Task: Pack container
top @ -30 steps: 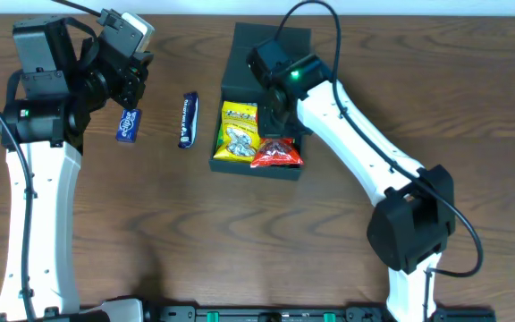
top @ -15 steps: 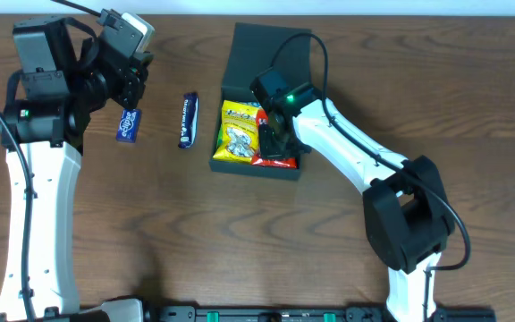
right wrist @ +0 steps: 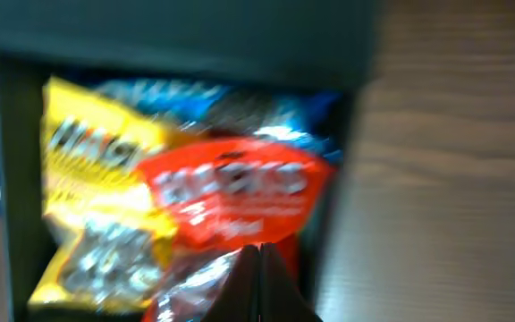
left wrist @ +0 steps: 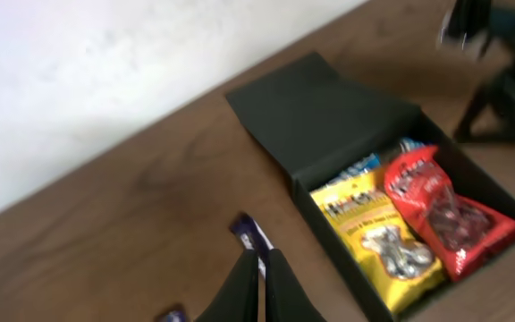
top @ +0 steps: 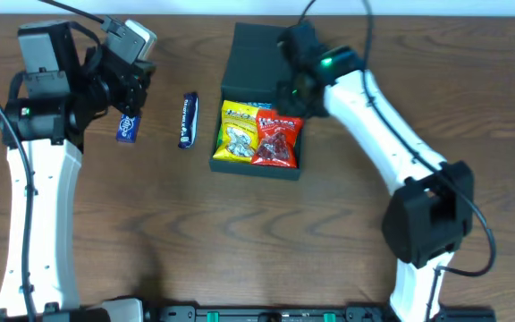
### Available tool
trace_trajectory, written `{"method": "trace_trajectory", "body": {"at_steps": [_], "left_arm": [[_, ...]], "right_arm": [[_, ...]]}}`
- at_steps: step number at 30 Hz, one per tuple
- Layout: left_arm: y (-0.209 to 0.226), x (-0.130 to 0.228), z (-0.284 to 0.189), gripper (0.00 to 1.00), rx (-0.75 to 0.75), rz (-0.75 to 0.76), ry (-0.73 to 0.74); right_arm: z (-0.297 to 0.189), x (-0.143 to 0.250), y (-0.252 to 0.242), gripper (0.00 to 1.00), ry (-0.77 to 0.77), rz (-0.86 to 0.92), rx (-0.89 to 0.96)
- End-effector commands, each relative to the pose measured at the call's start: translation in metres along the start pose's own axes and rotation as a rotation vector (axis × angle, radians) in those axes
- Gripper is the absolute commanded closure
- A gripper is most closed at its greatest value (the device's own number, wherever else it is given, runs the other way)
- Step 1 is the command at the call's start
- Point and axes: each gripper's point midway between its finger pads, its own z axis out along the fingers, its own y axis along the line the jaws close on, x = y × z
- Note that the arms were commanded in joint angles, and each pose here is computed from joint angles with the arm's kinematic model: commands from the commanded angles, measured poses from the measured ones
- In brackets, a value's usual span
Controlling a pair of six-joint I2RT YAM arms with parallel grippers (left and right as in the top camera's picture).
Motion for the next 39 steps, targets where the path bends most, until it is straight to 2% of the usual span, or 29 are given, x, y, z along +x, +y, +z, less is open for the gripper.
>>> {"method": "trace_trajectory", "body": {"at_steps": [1,9,18,24,29,39], "left_arm": [[0.002,0.017,0.019,0.94,0.053,-0.039,0.055],[-0.011,0.059,0.076,0.94,0.271,-0.251,0.143],[-0.021,0.125,0.136,0.94,0.398,-0.575,0.319],[-0.043,0.147,0.157,0.94,0.454,-0.652,0.41],[-0.067,0.152,0.172,0.94,0.509,-0.67,0.453],[-0.1,0.143,0.186,0.94,0.557,-0.638,0.479]], "right_arm": [[-0.009,-0.02,-0.034,0.99,-0.038,0.1,0.027],[0.007,-0.035,-0.09,0.99,-0.056,0.244,0.053],[0.062,-0.018,-0.08,0.98,-0.036,0.243,-0.073],[0.072,-0.027,-0.063,0.99,-0.095,0.217,-0.162],[0.074,-0.025,-0.052,0.99,-0.101,0.196,-0.195],[0.075,-0.04,-0.035,0.99,-0.168,0.164,-0.235]]}}
